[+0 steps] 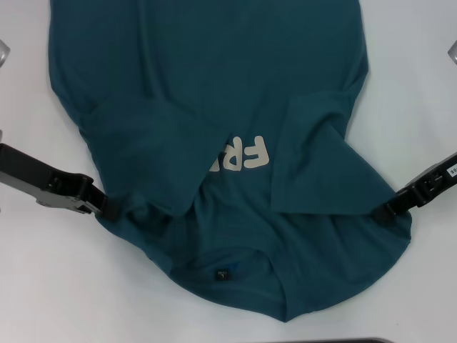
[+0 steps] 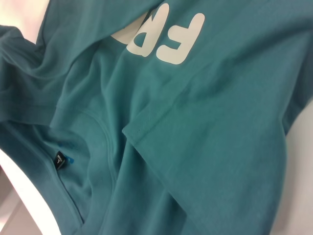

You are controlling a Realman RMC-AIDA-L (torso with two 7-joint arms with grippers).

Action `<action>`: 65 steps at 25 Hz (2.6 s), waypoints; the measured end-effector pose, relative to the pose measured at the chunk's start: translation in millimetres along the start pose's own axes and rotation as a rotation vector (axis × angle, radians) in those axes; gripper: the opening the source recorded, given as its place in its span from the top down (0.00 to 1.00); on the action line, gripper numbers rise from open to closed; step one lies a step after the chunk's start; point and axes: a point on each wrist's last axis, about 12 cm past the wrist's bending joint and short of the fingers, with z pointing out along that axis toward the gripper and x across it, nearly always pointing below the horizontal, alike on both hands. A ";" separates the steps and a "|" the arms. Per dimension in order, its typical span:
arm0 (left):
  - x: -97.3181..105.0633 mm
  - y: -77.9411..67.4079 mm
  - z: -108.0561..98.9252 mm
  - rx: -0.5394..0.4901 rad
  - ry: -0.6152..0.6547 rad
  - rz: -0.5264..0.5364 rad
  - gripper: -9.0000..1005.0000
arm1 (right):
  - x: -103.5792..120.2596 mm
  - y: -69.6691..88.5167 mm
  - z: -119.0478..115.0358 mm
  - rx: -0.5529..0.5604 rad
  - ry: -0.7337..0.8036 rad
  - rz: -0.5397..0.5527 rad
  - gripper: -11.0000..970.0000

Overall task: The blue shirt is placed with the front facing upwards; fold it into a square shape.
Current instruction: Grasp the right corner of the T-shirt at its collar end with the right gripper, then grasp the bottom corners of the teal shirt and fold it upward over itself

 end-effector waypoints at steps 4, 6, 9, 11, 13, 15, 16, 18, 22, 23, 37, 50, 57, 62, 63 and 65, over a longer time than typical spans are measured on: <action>0.0 0.5 -1.3 -0.002 -0.001 0.001 0.95 | 1.1 -0.4 0.1 0.004 0.010 0.007 0.70; 0.0 0.6 -1.5 -0.003 -0.001 0.001 0.95 | 2.1 -1.2 0.1 0.011 0.019 0.012 0.70; 0.0 0.6 -1.5 -0.003 -0.001 0.002 0.95 | 3.1 -1.7 0.3 0.015 0.027 0.015 0.70; -0.1 0.5 -1.6 -0.003 -0.001 0.004 0.96 | 3.3 -1.7 0.4 0.015 0.029 0.015 0.70; -0.1 0.5 -1.6 -0.003 -0.001 0.004 0.96 | 3.1 -1.8 0.2 0.017 0.029 0.014 0.70; -0.2 0.5 -1.6 -0.003 -0.001 0.005 0.96 | 3.0 -2.0 0.2 0.019 0.028 0.014 0.70; -0.2 0.5 -1.6 -0.003 -0.001 0.005 0.96 | 2.9 -2.1 0.1 0.019 0.027 0.014 0.70; -0.4 0.5 -1.6 -0.003 -0.002 0.005 0.96 | 2.8 -2.2 0.1 0.021 0.026 0.013 0.70; -1.3 0.4 -1.6 -0.006 -0.005 0.007 0.96 | 0.4 -0.3 2.6 0.018 0.025 -0.019 0.71; -1.4 0.4 -1.6 -0.007 -0.005 0.008 0.96 | 0.0 0.3 3.3 0.016 0.026 -0.027 0.71; -3.1 -0.2 -2.6 -0.005 -0.014 0.016 0.96 | -0.7 0.4 3.4 0.021 0.035 -0.037 0.97; 10.0 12.2 -8.5 -0.002 -0.036 -0.012 0.95 | 0.3 -1.7 -1.6 0.026 0.030 -0.032 0.97; 20.5 22.4 -14.5 0.000 -0.067 -0.030 0.96 | 1.9 -5.2 -6.2 0.035 0.010 -0.017 0.97; 27.2 26.7 -14.0 0.000 -0.067 -0.037 0.96 | 2.2 -5.9 -7.1 0.039 0.009 -0.004 0.97; 28.5 27.5 -13.8 0.001 -0.068 -0.040 0.96 | 2.4 -6.4 -7.8 0.042 0.006 -0.001 0.97; 30.6 29.0 -13.8 0.000 -0.069 -0.045 0.96 | 2.8 -7.7 -8.9 0.049 0.001 0.005 0.97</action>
